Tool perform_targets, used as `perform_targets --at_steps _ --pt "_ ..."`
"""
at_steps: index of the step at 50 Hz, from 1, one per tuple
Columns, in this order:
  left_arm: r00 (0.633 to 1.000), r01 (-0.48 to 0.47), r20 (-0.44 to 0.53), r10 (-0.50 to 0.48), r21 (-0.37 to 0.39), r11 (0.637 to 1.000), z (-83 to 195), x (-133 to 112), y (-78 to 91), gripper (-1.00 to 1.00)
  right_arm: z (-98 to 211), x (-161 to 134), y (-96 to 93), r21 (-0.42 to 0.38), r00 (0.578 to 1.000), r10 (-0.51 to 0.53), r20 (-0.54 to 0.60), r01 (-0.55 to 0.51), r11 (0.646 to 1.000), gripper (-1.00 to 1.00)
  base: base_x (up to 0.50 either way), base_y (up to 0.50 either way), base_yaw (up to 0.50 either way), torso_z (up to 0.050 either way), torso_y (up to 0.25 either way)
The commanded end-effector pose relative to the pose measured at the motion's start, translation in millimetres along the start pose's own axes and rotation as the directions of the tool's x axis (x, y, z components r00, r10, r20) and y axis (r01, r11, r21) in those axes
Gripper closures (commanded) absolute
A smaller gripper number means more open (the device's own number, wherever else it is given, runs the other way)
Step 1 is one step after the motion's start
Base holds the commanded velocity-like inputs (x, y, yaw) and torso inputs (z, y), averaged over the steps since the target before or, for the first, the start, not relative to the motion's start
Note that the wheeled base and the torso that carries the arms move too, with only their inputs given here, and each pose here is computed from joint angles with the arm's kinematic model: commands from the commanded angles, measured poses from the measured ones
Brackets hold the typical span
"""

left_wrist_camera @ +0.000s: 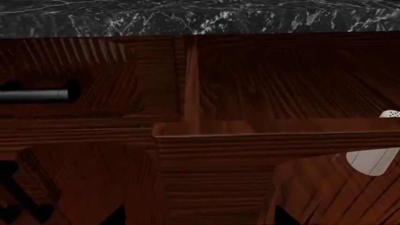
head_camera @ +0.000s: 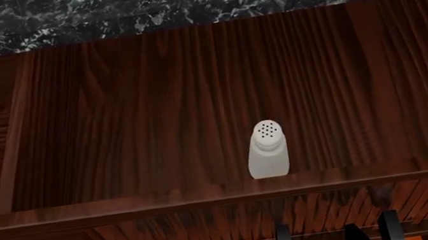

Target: Open the right drawer.

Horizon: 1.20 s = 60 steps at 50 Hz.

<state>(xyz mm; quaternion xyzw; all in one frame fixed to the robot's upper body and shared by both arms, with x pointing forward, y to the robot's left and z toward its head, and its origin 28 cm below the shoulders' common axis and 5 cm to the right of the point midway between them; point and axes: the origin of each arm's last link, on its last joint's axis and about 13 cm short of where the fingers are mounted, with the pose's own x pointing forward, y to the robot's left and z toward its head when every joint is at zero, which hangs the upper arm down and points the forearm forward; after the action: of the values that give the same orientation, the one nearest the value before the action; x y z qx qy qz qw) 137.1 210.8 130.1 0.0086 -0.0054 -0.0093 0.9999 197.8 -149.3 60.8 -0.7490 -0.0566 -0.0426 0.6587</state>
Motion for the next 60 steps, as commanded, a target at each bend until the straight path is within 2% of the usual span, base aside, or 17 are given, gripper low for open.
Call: perform_targets --at_steps 1,17,36,60 --pt "1.000 0.001 0.007 -0.001 -0.014 1.000 0.9 -0.3 -0.4 -1.00 11.4 1.2 -20.7 -0.106 0.977 -0.201 0.072 0.208 0.972 1.00 -0.12 0.00 0.00 0.000 0.000" --pt "1.000 0.003 0.007 -0.002 -0.014 1.000 11.1 0.1 -3.1 -1.00 11.2 2.7 -22.1 -0.109 0.976 -0.203 0.073 0.211 0.972 1.00 -0.12 0.00 0.00 0.001 0.003" --pt "1.000 0.004 0.006 -0.004 -0.014 1.000 8.9 -0.2 -2.3 -1.00 10.9 1.4 -17.0 -0.110 0.977 -0.200 0.075 0.207 0.972 1.00 -0.12 0.00 0.00 0.001 0.002" --pt "1.000 0.007 0.005 -0.007 -0.015 1.000 4.6 0.4 -1.4 -1.00 11.8 1.6 -20.2 -0.112 0.976 -0.203 0.077 0.210 0.971 1.00 -0.12 0.00 0.00 0.001 0.002"
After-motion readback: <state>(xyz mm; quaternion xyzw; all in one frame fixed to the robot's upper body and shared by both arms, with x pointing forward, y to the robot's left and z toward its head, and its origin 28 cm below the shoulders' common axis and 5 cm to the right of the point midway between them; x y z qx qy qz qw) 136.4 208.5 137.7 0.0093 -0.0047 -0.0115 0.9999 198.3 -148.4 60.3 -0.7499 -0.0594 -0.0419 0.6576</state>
